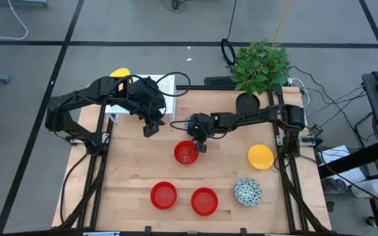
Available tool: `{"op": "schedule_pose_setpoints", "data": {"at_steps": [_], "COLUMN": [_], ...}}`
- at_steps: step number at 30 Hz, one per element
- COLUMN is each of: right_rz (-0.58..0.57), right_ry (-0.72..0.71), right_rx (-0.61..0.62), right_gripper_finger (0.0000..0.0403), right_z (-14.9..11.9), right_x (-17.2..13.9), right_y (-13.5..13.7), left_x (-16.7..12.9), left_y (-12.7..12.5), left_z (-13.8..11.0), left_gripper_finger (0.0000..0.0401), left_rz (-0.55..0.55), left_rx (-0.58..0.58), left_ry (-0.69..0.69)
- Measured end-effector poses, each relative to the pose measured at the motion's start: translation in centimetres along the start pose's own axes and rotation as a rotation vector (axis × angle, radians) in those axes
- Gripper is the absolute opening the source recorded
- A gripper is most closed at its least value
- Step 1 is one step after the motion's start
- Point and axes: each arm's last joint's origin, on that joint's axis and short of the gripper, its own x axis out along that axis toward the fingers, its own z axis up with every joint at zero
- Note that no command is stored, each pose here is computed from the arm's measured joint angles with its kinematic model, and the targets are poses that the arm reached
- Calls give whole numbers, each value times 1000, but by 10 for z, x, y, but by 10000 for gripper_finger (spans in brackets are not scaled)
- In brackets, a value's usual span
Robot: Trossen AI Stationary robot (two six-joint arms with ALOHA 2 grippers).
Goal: Pick & Place Mini bowls
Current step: Move the green patterned bowl to the top center of the table, then put the red bowl on the shelf
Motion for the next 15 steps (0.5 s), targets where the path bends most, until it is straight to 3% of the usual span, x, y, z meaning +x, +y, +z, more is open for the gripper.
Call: {"op": "schedule_pose_setpoints", "data": {"at_steps": [9,15], "right_rz": [4,7], "right_ry": [-38,-74], "right_rx": [48,157], "right_gripper_finger": [147,196], "right_z": [4,10], "right_x": [-5,-41], "right_y": [0,0], "left_x": [0,0], "left_y": [0,0], "left_z": [-3,-7], "left_gripper_finger": [154,154], "left_rz": [4,8], "left_rx": [3,-1], "left_ry": [27,67]}}
